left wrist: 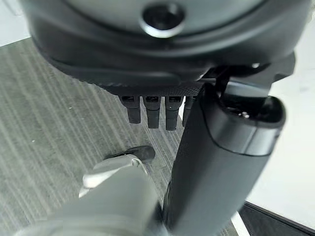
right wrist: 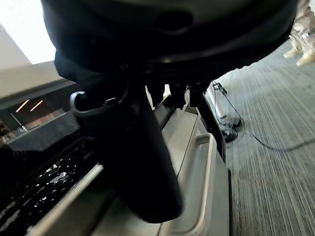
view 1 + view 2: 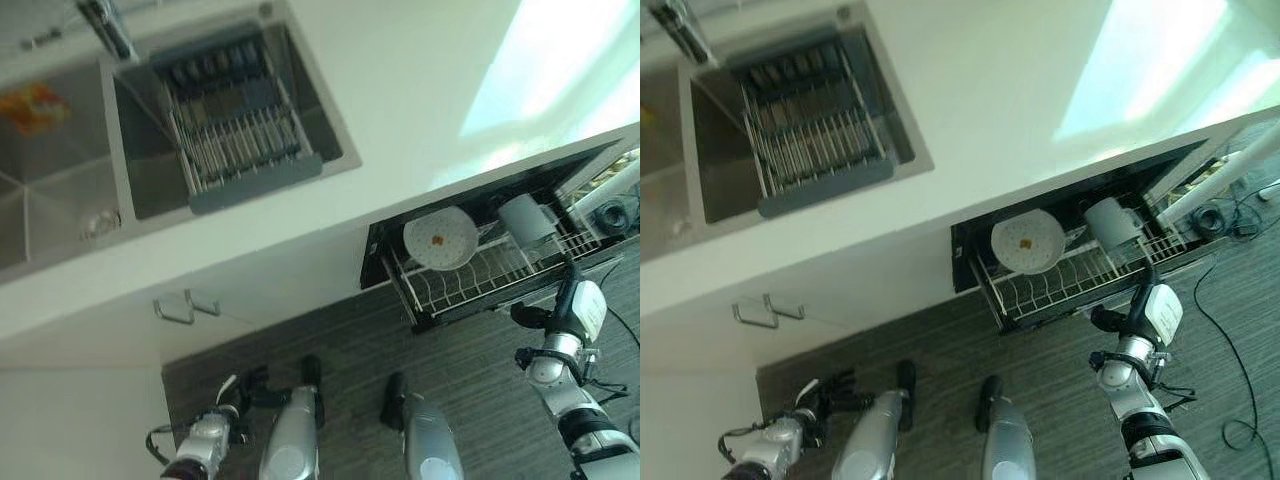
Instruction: Place the dishes in the dishwasher.
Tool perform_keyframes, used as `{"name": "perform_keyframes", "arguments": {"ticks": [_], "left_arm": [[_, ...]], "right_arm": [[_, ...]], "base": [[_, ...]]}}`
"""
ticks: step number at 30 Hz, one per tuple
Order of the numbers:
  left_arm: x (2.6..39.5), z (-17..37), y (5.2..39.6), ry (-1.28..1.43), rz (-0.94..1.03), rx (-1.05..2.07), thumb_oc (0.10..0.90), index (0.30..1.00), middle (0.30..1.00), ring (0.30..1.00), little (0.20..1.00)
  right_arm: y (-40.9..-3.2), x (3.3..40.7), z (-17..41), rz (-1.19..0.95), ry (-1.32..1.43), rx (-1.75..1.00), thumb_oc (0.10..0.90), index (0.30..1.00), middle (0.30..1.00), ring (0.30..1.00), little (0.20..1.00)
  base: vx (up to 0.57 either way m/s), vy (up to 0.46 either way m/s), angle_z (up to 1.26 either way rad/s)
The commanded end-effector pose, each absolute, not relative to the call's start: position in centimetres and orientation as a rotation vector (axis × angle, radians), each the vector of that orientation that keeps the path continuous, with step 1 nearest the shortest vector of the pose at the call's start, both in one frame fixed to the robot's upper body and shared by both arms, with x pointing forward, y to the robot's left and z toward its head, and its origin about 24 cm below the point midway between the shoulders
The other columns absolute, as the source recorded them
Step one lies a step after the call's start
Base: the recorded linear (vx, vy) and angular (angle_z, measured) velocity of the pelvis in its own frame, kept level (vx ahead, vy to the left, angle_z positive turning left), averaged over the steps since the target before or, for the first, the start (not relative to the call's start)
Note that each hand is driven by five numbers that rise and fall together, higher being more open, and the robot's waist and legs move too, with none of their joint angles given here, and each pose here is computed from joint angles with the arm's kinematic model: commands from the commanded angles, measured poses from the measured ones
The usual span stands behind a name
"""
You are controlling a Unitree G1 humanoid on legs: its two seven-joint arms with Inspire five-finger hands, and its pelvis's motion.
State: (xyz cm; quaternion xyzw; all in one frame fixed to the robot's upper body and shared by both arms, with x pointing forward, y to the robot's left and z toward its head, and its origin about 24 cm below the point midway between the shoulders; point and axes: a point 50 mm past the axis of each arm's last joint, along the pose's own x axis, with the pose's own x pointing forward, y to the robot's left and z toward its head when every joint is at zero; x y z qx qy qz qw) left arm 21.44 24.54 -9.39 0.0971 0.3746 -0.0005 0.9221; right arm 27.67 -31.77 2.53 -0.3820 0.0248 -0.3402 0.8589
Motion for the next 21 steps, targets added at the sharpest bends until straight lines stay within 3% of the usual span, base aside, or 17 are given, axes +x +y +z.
{"name": "perform_keyframes", "arguments": {"ticks": [1, 17, 21], "left_arm": [[19.0, -10.9, 23.2, 0.826, -0.075, 0.282, 0.800, 0.900, 0.900, 0.900, 0.900], [18.3, -10.5, 23.5, 0.754, -0.129, 0.318, 0.800, 0.900, 0.900, 0.900, 0.900], [17.6, -11.0, 23.5, 0.770, -0.111, 0.292, 0.800, 0.900, 0.900, 0.900, 0.900]], "right_arm": [[-30.7, 30.6, 5.6, -0.557, -0.065, -0.868, 0.800, 0.900, 0.900, 0.900, 0.900], [-29.0, 35.5, 16.5, -0.613, -0.442, -0.817, 0.800, 0.900, 0.900, 0.900, 0.900], [-29.0, 35.3, 19.8, -0.790, -0.595, -0.512, 0.800, 0.900, 0.900, 0.900, 0.900]], "base": [[-0.02, -0.021, 0.20], [0.05, 0.018, 0.13], [0.04, 0.019, 0.01]]}}
